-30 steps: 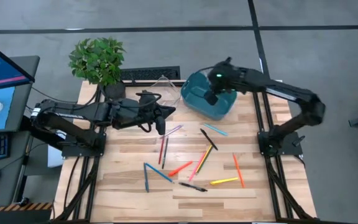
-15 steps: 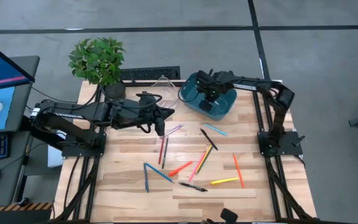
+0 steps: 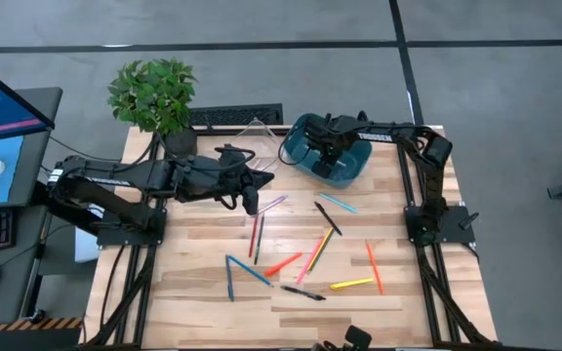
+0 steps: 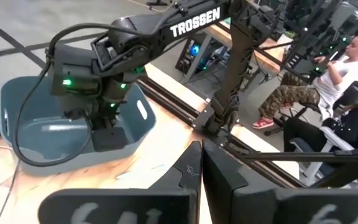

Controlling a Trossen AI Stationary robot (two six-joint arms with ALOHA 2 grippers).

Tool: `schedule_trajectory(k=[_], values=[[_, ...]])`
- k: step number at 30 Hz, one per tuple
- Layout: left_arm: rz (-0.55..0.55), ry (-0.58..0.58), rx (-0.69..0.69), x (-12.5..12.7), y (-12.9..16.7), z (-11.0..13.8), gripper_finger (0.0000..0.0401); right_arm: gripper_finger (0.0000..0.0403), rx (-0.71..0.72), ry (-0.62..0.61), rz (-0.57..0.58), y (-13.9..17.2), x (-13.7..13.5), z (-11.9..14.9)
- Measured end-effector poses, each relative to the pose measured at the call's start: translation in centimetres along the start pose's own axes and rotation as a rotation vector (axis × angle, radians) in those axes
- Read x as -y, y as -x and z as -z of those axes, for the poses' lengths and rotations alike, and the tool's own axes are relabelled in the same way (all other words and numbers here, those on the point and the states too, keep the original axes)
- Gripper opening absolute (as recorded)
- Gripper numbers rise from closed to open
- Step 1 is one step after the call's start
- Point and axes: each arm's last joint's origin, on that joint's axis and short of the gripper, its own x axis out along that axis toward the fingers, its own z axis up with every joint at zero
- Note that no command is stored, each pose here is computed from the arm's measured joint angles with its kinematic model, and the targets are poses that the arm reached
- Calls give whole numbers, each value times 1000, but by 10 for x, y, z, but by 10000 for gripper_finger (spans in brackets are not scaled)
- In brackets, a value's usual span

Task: Sort pens & pencils
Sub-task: Put the white colored pencil into the blue bin, then put the blue colored pencil into the blue bin

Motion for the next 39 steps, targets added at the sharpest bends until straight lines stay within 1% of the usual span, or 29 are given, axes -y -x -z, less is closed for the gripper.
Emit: schedule_trajectory(k=[3,5,7,9,12,15,17,20,23,24,26,29,32,34,37,39], values=[[-12,13,-18,-1,0,2,0,109,-21,25,-9,1,0,2],[-19,17,-30,-2,0,3,0,136,-38,30,-13,7,1,3],[-33,22,-65,-4,0,6,0,167,-18,25,-11,20,3,0],[-63,39,-121,-7,1,12,0,200,7,14,-7,42,8,0],[-120,82,-249,-15,2,23,0,238,100,-9,1,83,15,3],[-148,58,-443,-19,8,40,7,253,225,-36,11,130,20,15],[-159,22,-540,-17,11,51,24,253,298,-53,15,157,24,29],[-171,-48,-671,-15,16,74,66,253,399,-98,11,190,27,51],[-128,-126,-751,-10,16,100,122,253,467,-120,9,215,28,74],[-120,-168,-781,-9,15,109,141,253,492,-119,7,223,28,81],[-70,-269,-813,-4,13,128,176,253,521,-116,-3,233,27,92],[-15,-438,-865,-1,4,156,215,253,551,-125,-22,243,23,104],[36,-570,-904,0,-10,180,234,253,568,-136,-35,250,21,112],[97,-632,-918,4,-23,195,237,253,566,-132,-41,252,20,116],[170,-679,-995,4,-39,218,233,253,558,-126,-50,252,16,117],[199,-703,-1049,2,-47,232,229,253,542,-127,-54,251,15,118]])
